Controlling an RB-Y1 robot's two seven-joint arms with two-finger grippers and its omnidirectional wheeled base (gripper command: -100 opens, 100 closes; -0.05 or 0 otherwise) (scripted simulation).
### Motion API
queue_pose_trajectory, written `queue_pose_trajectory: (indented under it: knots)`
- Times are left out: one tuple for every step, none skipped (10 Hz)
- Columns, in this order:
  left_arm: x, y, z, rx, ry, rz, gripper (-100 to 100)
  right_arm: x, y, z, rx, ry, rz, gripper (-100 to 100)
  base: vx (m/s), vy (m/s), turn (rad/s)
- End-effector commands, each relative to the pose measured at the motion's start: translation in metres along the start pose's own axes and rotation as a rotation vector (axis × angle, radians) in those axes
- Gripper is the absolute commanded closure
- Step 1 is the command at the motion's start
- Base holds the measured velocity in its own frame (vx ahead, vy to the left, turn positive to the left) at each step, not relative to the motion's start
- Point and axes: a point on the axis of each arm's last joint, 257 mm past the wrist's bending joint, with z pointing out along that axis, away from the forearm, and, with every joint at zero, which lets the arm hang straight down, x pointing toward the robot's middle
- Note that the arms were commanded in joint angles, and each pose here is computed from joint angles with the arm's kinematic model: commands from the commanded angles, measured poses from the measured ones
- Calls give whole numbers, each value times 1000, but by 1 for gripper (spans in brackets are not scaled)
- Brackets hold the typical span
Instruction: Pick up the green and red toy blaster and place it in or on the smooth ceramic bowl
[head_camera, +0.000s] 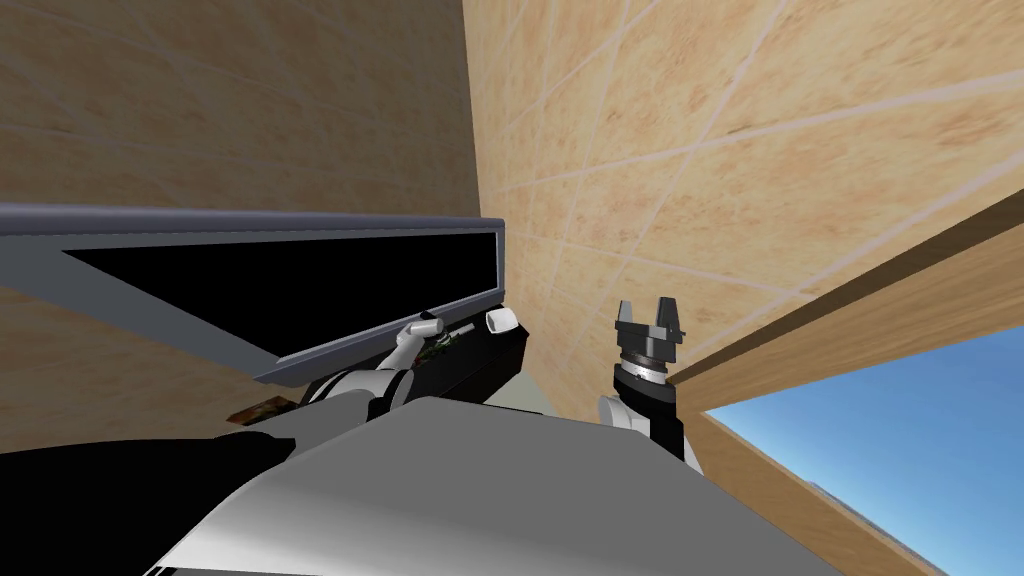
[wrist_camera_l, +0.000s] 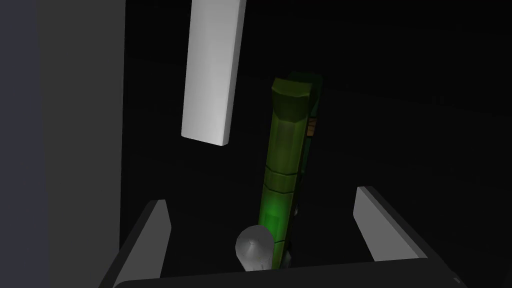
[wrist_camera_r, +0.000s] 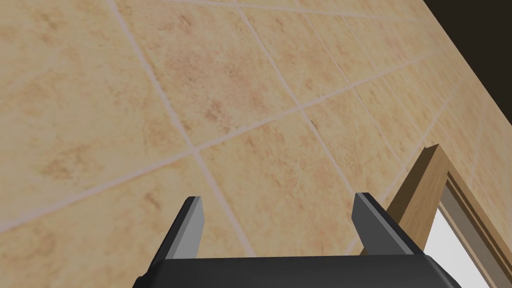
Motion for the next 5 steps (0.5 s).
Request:
queue_pose_trajectory:
  knots:
    - [-19,4,2,-32,-47,-10,-100,0,0,0,0,0,0,0,-17,20,-59]
    - [-27,5,2,-44,-68,-14,-100,0,0,0,0,0,0,0,-13,15,-45]
    - [-34,5,2,-54,-84,-18,-100,0,0,0,0,0,0,0,-10,12,-36]
    - [-29,4,3,-45,-71,-15,-100,0,0,0,0,0,0,0,0,0,0]
    - [-30,5,3,-48,-74,-16,0,0,0,0,0,0,0,0,0,0,0]
